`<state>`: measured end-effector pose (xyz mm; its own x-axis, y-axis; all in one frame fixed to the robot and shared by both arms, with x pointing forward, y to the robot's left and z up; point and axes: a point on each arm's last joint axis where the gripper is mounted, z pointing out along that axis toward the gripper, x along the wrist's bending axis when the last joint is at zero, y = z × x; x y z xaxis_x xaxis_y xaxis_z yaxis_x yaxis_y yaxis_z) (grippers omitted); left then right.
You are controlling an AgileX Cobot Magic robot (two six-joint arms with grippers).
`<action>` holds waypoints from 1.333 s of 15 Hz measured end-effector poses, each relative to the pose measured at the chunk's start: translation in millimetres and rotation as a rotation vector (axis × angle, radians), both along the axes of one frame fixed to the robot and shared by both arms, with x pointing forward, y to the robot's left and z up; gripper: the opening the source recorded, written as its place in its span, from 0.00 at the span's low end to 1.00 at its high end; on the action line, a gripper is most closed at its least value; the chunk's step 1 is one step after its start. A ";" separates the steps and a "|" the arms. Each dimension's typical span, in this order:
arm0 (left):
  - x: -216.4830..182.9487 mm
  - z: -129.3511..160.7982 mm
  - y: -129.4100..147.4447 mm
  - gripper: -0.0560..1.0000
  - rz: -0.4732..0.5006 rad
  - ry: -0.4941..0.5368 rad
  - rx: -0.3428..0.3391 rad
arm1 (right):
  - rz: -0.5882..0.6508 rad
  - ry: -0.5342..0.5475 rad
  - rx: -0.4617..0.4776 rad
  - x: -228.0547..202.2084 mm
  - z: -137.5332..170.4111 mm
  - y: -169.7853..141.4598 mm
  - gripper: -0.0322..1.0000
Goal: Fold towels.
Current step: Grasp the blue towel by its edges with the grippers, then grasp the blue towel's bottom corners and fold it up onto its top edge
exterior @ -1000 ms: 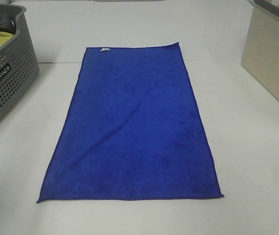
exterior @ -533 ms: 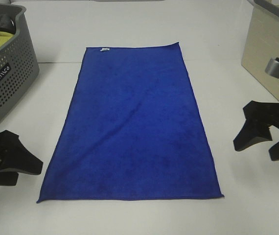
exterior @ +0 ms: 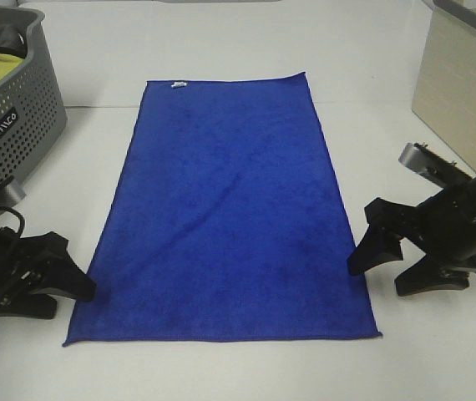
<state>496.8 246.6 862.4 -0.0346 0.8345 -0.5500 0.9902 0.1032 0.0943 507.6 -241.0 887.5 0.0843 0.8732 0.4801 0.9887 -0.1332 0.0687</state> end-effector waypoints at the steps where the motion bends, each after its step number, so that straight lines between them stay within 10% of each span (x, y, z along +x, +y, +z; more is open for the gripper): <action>1: 1.1 -0.7 -4.2 0.66 -0.010 -0.001 -0.001 | 0.012 0.006 -0.002 -0.5 -3.0 3.4 0.70; 6: 12.9 -6.1 -36.8 0.60 -0.057 0.005 -0.024 | 0.039 0.009 -0.003 0.2 -17.4 39.2 0.59; 11: 15.1 -12.0 -40.6 0.08 -0.077 -0.004 0.017 | 0.018 -0.018 -0.052 4.9 -24.3 35.4 0.03; 20: -33.1 37.4 -29.4 0.05 -0.082 -0.062 0.045 | 0.044 -0.027 0.001 -53.7 16.8 27.8 0.03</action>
